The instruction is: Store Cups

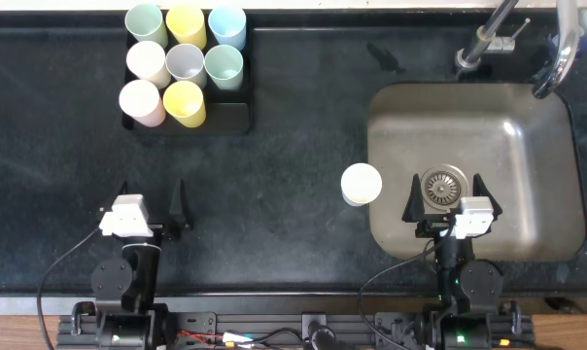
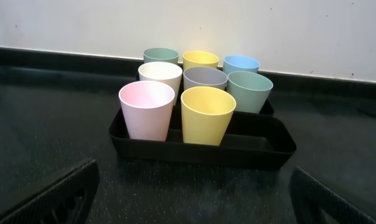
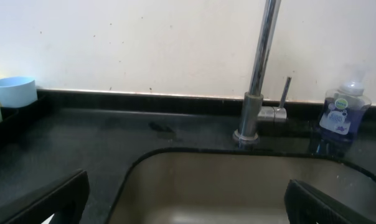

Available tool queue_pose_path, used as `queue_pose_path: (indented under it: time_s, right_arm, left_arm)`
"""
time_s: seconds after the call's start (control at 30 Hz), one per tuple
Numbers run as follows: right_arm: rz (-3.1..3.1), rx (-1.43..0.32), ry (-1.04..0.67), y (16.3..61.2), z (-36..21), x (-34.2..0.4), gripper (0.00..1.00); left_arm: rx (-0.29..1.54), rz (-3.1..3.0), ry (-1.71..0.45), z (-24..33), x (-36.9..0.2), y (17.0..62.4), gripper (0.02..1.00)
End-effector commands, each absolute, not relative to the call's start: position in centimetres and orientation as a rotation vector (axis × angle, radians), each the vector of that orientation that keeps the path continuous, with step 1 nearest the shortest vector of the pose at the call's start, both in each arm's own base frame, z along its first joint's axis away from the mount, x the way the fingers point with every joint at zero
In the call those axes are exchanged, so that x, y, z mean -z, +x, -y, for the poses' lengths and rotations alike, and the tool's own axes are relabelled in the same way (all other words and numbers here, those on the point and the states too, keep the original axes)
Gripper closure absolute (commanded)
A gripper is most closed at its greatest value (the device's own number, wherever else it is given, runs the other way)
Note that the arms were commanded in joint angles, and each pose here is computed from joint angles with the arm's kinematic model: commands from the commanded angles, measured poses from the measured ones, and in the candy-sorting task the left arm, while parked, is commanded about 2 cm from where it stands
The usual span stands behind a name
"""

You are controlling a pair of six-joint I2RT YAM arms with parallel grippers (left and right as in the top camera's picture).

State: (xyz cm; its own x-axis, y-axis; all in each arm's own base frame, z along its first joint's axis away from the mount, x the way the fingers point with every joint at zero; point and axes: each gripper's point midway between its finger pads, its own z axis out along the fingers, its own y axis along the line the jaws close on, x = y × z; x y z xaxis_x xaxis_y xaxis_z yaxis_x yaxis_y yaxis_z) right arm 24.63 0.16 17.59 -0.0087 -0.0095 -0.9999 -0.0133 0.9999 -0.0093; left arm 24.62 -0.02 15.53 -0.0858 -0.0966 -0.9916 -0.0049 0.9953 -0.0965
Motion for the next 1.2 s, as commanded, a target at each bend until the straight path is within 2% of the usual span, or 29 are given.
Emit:
queue_pose_path:
  time_s: [0.03,1.03,1.2]
  right_arm:
    - [-1.586,-0.003,-0.023,24.69,-0.2,-17.12,0.005]
    - [-1.585,-0.003,-0.023,24.69,-0.19,-17.14,0.007]
    - [-1.593,-0.019,-0.031,24.8,-0.45,-18.04,0.005]
  left_arm:
    - [0.067,-1.649,-0.054,0.12,-15.62,24.58,0.018]
    - [0.067,-1.649,-0.054,0.12,-15.62,24.58,0.018]
    - [0.067,-1.649,-0.054,0.12,-15.62,24.58,0.02]
